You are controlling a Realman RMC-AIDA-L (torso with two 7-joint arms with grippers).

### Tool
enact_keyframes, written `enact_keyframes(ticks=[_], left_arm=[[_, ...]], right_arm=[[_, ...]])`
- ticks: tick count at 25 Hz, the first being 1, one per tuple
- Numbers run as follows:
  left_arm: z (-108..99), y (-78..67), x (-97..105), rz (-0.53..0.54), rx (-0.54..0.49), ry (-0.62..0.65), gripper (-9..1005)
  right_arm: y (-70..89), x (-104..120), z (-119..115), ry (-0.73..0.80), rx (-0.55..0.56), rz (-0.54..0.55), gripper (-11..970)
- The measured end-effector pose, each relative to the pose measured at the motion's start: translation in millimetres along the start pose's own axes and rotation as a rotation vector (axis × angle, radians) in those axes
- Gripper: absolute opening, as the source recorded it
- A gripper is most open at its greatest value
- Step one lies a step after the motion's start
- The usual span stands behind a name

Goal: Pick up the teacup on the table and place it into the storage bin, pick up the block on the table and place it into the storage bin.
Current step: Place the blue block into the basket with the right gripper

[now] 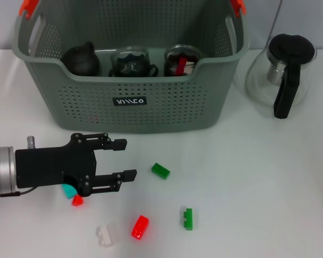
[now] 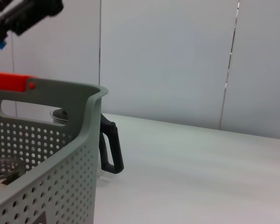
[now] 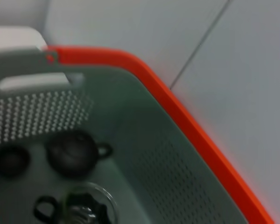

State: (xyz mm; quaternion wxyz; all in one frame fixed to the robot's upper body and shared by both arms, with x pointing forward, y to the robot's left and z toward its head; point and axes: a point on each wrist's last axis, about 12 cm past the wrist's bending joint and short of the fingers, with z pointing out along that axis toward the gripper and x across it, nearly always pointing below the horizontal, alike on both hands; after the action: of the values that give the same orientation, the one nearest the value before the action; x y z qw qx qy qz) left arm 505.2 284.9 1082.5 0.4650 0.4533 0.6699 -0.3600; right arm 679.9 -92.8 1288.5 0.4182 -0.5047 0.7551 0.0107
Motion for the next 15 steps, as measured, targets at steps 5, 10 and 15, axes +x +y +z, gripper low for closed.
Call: enact_keyframes(ticks=[5,10,15], left_arm=[[0.3,0.5,-0.5,0.002,-0.001,0.0,675],[0.2,0.6,-0.5,0.002,-0.002,-0.001,675],[-0.4,0.9,-0.5,-0.001,-0.004,-0.001,675]], right_arm=[[-3.7,6.2,10.5,0.004,0.027,-0.007,588],[-5.8,6.8,8.9,-0.007,0.038,0.002,610],[-2.9,7.7,-15.5,-0.098,-0.056,0.039,850]])
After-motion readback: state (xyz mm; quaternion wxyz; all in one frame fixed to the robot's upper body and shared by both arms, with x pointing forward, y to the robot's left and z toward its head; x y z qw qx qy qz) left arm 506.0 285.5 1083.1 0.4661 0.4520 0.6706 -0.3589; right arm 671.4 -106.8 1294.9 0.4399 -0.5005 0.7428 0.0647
